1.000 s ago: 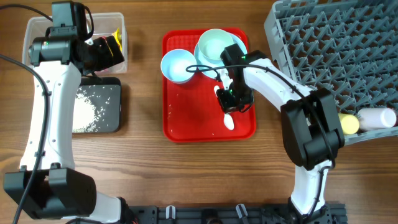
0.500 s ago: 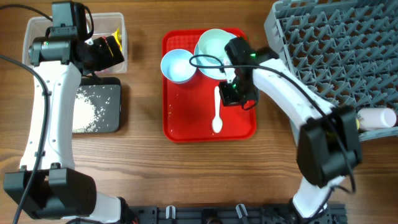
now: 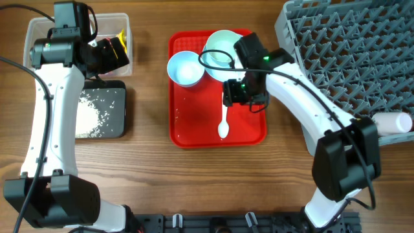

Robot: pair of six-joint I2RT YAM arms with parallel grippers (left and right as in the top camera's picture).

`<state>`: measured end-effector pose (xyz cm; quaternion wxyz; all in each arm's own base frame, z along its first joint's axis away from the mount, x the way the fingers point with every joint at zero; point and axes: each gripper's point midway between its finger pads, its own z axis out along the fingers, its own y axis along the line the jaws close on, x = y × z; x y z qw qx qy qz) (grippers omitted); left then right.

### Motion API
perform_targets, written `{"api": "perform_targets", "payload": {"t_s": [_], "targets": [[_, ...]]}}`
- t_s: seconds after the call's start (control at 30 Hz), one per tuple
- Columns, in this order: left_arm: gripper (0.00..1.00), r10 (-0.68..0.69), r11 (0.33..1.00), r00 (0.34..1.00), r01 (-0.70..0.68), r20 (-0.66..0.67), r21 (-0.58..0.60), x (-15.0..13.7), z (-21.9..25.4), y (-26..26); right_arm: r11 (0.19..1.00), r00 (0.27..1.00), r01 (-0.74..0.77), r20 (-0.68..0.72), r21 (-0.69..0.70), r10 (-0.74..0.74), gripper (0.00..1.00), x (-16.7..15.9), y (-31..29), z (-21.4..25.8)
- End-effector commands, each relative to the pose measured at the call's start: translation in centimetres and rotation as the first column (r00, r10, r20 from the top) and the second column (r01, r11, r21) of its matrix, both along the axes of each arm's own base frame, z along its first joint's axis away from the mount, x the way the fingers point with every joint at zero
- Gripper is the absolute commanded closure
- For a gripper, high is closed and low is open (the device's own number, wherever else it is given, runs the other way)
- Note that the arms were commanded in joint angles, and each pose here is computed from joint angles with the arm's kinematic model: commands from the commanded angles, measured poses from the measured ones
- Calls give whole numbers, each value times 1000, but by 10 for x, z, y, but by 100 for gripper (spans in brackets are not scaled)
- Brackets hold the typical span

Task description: Sort waste into correct bins and load items into the dishwasher rack

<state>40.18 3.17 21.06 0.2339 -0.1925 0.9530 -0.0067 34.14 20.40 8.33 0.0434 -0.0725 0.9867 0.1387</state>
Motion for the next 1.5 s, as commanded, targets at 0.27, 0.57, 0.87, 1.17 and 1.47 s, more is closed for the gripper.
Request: {"api": "perform_targets", "payload": {"t_s": [0.27,0.57,0.87,1.17,1.47], "targets": [[0,12,1000,1000,-13,-13,-6,0,-5,2,988,995,63,-66,-143,-73,27,1,12,-77],[0,12,1000,1000,-12,-13,-6,0,-5,2,982,997,39,-56,-182,-50,42,10,-1,-93],[0,12,1000,1000,-12,-13,-6,0,-5,2,970,992,0,-120,-245,-31,47,-3,-13,-112],[0,6,1000,1000,-6,-13,-20,0,-5,-1,932,996,67,-37,-357,-86,51,11,-32,-113],[0,6,1000,1000,-6,-20,-20,-2,-6,-1,879,994,99,15,-466,-104,53,14,-52,-111]]}}
